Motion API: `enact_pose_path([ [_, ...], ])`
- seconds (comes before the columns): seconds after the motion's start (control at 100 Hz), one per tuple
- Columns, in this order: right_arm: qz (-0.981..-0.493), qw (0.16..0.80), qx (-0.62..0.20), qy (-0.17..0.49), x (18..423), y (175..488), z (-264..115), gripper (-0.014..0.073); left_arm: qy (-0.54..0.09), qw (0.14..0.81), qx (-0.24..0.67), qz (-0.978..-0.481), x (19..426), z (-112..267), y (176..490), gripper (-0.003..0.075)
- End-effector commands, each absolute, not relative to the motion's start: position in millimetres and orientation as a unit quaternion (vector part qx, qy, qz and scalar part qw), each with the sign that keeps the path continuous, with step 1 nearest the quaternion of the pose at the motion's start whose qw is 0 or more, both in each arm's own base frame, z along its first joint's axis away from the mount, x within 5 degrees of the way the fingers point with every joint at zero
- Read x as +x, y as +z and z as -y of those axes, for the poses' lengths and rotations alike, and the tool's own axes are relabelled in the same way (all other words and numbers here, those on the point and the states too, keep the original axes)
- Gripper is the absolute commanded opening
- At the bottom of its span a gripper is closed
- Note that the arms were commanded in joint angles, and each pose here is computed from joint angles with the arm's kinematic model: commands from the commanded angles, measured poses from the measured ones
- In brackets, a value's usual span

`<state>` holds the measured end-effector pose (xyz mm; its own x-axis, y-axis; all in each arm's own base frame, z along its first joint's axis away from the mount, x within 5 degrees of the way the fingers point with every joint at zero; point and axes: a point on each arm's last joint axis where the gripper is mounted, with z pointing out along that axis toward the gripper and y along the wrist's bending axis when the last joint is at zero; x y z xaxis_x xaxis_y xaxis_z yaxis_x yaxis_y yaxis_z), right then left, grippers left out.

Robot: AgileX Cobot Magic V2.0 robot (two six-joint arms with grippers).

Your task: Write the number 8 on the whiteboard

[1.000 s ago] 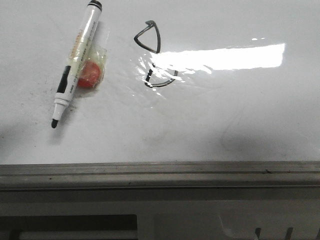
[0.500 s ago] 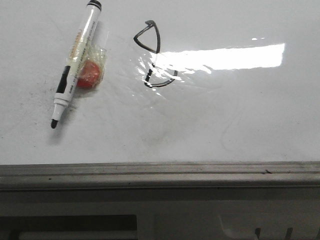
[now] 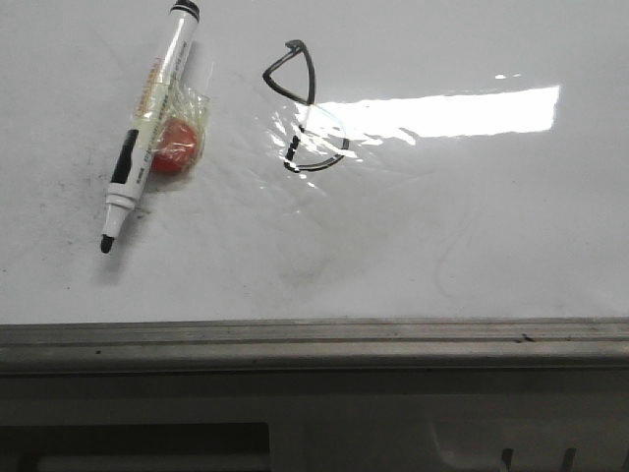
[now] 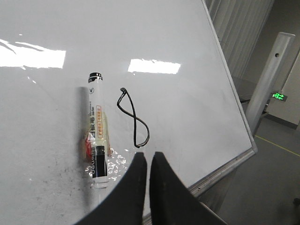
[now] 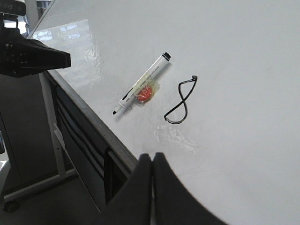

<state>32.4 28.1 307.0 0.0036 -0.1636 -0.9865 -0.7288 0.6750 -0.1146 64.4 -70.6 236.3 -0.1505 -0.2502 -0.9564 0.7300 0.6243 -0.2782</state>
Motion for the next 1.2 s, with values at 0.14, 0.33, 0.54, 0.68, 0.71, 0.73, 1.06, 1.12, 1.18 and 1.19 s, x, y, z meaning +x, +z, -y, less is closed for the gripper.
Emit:
enact_pose_path([
  [0.14, -0.639, 0.655, -0.327, 0.235, 32, 320, -28, -0.0063, -0.414, 0.643, 0.18, -0.619, 64, 72, 247, -0.002],
  [0.33, -0.639, 0.655, -0.327, 0.235, 32, 320, -28, -0.0063, -0.402, 0.599, 0.113, -0.683, 71, 66, 235, -0.002],
  [0.54, -0.639, 0.655, -0.327, 0.235, 32, 320, -28, -0.0063, -0.299, 0.592, 0.08, -0.744, 69, 45, 210, -0.002],
  [0.68, -0.639, 0.655, -0.327, 0.235, 32, 320, -28, -0.0063, -0.178, 0.647, 0.106, -0.734, 61, 27, 192, -0.002],
  [0.71, -0.639, 0.655, -0.327, 0.235, 32, 320, -28, -0.0063, -0.145, 0.658, 0.11, -0.731, 60, 23, 191, -0.002],
  [0.73, -0.639, 0.655, -0.327, 0.235, 32, 320, -28, -0.0063, -0.134, 0.662, 0.11, -0.729, 59, 21, 191, -0.002],
  [1.06, -0.639, 0.655, -0.327, 0.235, 32, 320, -28, -0.0063, -0.062, 0.635, -0.027, -0.769, 54, 3, 179, -0.002],
  [1.12, -0.639, 0.655, -0.327, 0.235, 32, 320, -28, -0.0063, -0.059, 0.624, -0.035, -0.779, 53, 3, 176, -0.002],
  [1.18, -0.639, 0.655, -0.327, 0.235, 32, 320, -28, -0.0063, -0.055, 0.624, -0.04, -0.778, 53, 2, 176, -0.002],
  [1.19, -0.639, 0.655, -0.327, 0.235, 32, 320, -28, -0.0063, -0.055, 0.624, -0.04, -0.778, 53, 2, 176, -0.002],
])
